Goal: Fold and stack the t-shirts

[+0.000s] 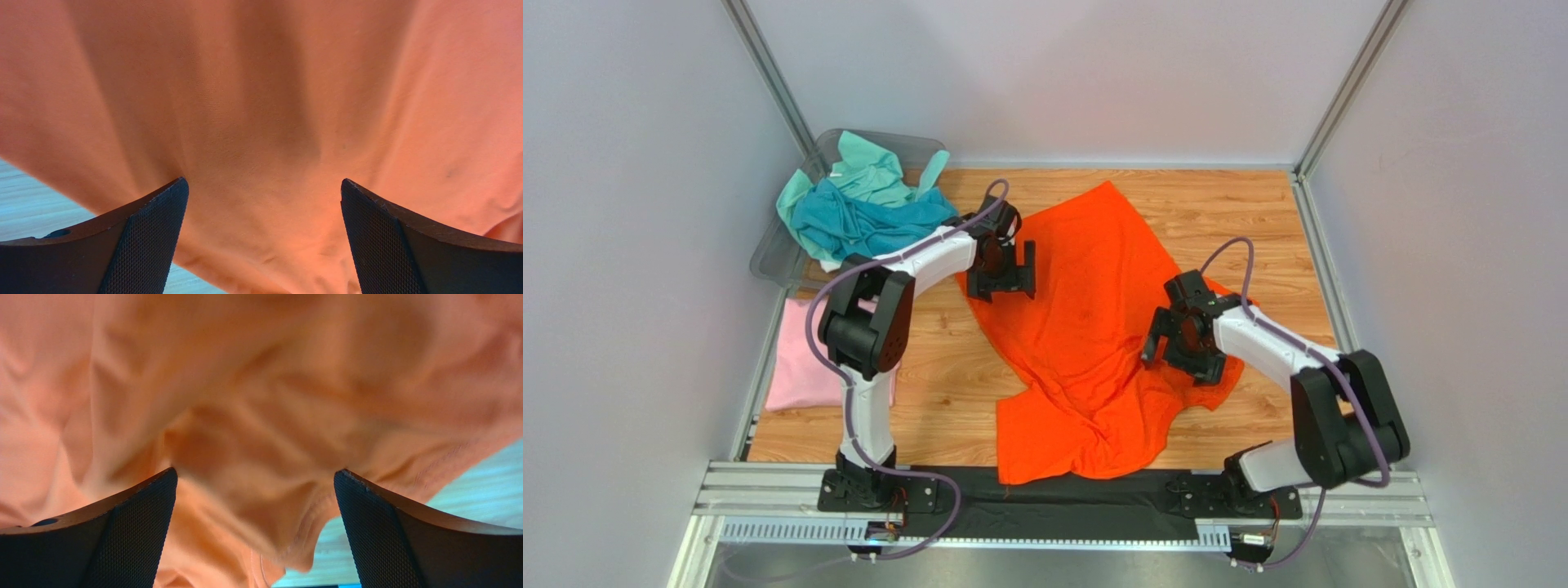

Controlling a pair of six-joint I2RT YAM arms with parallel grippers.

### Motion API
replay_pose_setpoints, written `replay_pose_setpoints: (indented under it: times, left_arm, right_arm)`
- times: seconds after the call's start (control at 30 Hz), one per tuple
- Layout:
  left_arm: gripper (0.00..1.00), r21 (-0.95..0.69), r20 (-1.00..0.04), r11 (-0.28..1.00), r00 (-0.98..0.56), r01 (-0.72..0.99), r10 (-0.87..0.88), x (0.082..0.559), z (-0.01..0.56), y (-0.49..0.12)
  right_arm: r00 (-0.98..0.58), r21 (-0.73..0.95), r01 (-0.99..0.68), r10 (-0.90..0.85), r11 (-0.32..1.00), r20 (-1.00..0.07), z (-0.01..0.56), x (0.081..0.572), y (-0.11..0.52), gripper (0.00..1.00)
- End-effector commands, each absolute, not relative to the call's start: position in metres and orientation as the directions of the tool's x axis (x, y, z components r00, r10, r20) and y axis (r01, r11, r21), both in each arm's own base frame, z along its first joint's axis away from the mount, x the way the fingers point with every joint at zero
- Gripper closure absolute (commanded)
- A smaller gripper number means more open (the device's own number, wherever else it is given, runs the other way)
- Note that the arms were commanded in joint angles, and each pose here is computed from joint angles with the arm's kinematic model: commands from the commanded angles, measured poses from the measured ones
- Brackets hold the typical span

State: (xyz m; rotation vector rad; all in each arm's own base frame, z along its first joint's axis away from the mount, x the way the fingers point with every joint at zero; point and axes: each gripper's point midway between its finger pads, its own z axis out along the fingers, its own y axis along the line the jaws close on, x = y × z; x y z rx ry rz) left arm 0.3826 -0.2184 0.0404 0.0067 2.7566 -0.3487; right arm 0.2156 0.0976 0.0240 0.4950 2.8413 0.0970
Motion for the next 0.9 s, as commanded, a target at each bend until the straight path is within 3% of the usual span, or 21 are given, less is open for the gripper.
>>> replay_pose_setpoints:
  times: [0.0,0.17,0.3,0.37,0.4,0.53,0.57,0.63,0.77,0.87]
  left_arm:
    - [0.00,-0.253,-0.330,0.965,-0.944,0.067,-0.021,0.378,0.040,-0.222]
    - [0.00,-0.305,-0.253,0.952,-0.966,0.024,-0.057,0.350,0.026,-0.223]
    - [0.00,-0.351,-0.164,0.936,-0.985,0.004,-0.058,0.302,0.008,-0.227]
    - [0.00,-0.368,-0.174,0.930,-0.983,0.015,-0.053,0.284,0.015,-0.239]
    - [0.00,-0.368,-0.149,0.930,-0.987,0.007,-0.052,0.268,0.009,-0.239]
    - [0.00,-0.455,-0.170,0.891,-0.981,-0.010,-0.098,0.236,0.024,-0.271]
    - [0.00,-0.455,-0.174,0.890,-0.979,-0.014,-0.104,0.232,0.023,-0.274]
    - [0.00,-0.436,-0.196,0.899,-0.971,-0.038,-0.136,0.230,0.022,-0.277]
    - [0.00,-0.429,-0.259,0.903,-0.955,-0.020,-0.144,0.251,0.038,-0.286]
    - [0.00,-0.414,-0.364,0.910,-0.921,0.025,-0.140,0.278,0.072,-0.292]
  right_arm:
    - [-0.885,0.110,0.325,0.343,0.939,-0.314,0.032,0.257,0.090,0.00]
    - [-0.895,0.088,0.337,0.348,0.937,-0.279,0.019,0.293,0.077,0.00]
    - [-0.900,0.061,0.351,0.355,0.934,-0.254,0.010,0.331,0.065,0.00]
    - [-0.892,0.085,0.328,0.338,0.941,-0.300,0.022,0.369,0.068,0.00]
    - [-0.908,0.060,0.323,0.327,0.945,-0.261,0.007,0.373,0.065,0.00]
    - [-0.911,0.041,0.269,0.268,0.962,-0.314,0.008,0.437,0.062,0.00]
    - [-0.885,0.070,0.256,0.263,0.964,-0.383,0.028,0.471,0.065,0.00]
    - [-0.909,0.047,0.237,0.238,0.970,-0.342,0.007,0.486,0.064,0.00]
    - [-0.889,0.042,0.175,0.176,0.984,-0.423,0.022,0.542,0.067,0.00]
    - [-0.859,0.042,0.157,0.158,0.987,-0.488,0.046,0.562,0.066,0.00]
